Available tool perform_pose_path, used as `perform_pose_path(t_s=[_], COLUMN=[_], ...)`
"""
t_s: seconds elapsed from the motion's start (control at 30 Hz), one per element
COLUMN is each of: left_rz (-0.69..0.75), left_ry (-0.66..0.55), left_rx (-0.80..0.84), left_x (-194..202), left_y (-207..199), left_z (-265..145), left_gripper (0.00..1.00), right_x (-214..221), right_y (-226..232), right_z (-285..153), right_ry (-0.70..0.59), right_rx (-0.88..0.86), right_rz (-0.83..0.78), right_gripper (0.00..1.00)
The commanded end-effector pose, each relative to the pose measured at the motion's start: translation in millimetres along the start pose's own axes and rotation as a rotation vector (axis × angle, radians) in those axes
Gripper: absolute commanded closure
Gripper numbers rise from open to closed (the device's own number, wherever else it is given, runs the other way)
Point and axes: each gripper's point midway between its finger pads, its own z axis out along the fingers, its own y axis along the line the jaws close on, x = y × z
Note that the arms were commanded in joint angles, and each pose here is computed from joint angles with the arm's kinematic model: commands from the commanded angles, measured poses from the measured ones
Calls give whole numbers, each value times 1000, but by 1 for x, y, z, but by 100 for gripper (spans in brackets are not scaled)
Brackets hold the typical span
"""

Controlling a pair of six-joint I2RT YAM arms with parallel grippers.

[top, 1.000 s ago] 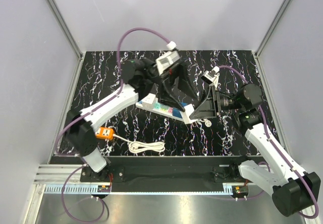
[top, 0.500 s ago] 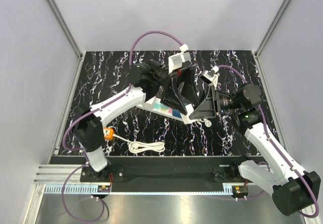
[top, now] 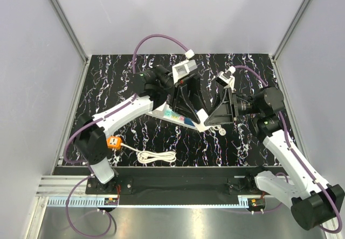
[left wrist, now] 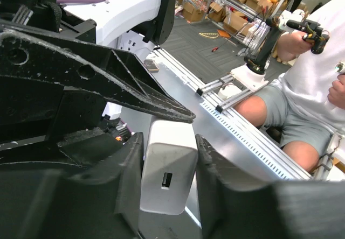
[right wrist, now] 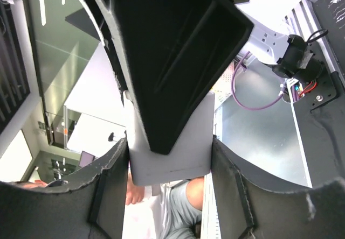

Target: Insert the plug

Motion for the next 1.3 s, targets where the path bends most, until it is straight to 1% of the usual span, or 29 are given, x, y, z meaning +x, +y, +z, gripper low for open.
perform_pose_path(t_s=[0.0, 0.07, 0.1, 0.13, 0.17, 0.2, 0.27, 0.33, 0.37, 0.4, 0.43, 0.47, 0.5, 0.53, 0.57, 0.6, 0.67, 0.7, 0.77, 0.8, 0.83, 0.93, 1.1, 1.2, 1.27], left_rz=[336, 339, 338, 336, 338, 338, 336, 328, 328, 325, 325, 325, 322, 316, 309, 293, 263, 243, 172, 116, 67, -17, -48, -100, -109], left_ry=[165, 168, 169, 174, 177, 177, 180, 188, 188, 188, 188, 188, 188, 188, 188, 188, 187, 185, 153, 110, 84, 17, -92, -168, -198], left_rx=[24, 25, 24, 25, 24, 26, 24, 25, 25, 24, 24, 24, 23, 22, 22, 18, 11, 5, -31, -49, -88, -163, -257, -325, -372], left_x=[20, 24, 25, 28, 28, 29, 30, 32, 33, 33, 33, 32, 32, 30, 31, 31, 32, 33, 34, 30, 32, 38, 29, 17, 12], left_y=[-21, -23, -23, -24, -26, -27, -28, -28, -28, -28, -27, -27, -25, -25, -23, -22, -19, -18, -13, -11, -5, 1, 2, 9, 11], left_z=[-8, -8, -9, -9, -10, -9, -10, -10, -10, -11, -11, -11, -11, -10, -10, -11, -13, -14, -24, -27, -39, -62, -91, -116, -134], left_gripper=[77, 76, 73, 58, 29, 27, 26, 26, 27, 33, 42, 57, 86, 95, 100, 100, 100, 100, 100, 100, 100, 100, 100, 100, 100], right_x=[-4, -5, -7, -8, -10, -13, -14, -16, -16, -16, -16, -15, -15, -14, -14, -14, -14, -13, -15, -16, -20, -29, -47, -51, -54], right_y=[26, 27, 26, 25, 25, 23, 23, 20, 21, 19, 19, 17, 17, 17, 17, 17, 14, 14, 7, 6, 3, -3, -9, -11, -13], right_z=[1, 2, 2, 2, 3, 3, 4, 4, 4, 4, 4, 4, 4, 4, 4, 3, 4, 3, 4, 3, 3, 1, -4, -5, -6], right_ry=[-16, -20, -22, -23, -29, -32, -34, -36, -36, -35, -35, -33, -34, -35, -38, -39, -41, -39, -49, -59, -83, -116, -151, -151, -157], right_rx=[-33, -34, -34, -34, -35, -33, -42, -47, -58, -59, -59, -59, -59, -58, -58, -57, -44, -38, -7, 5, 21, 55, 83, 88, 94], right_rz=[-123, -119, -116, -115, -117, -107, -120, -96, -114, -90, -89, -86, -87, -86, -84, -86, -84, -91, -98, -107, -110, -123, -138, -145, -149], right_gripper=[100, 100, 100, 100, 100, 100, 100, 100, 100, 100, 100, 100, 100, 100, 100, 98, 74, 50, 36, 21, 16, 1, 0, 0, 0])
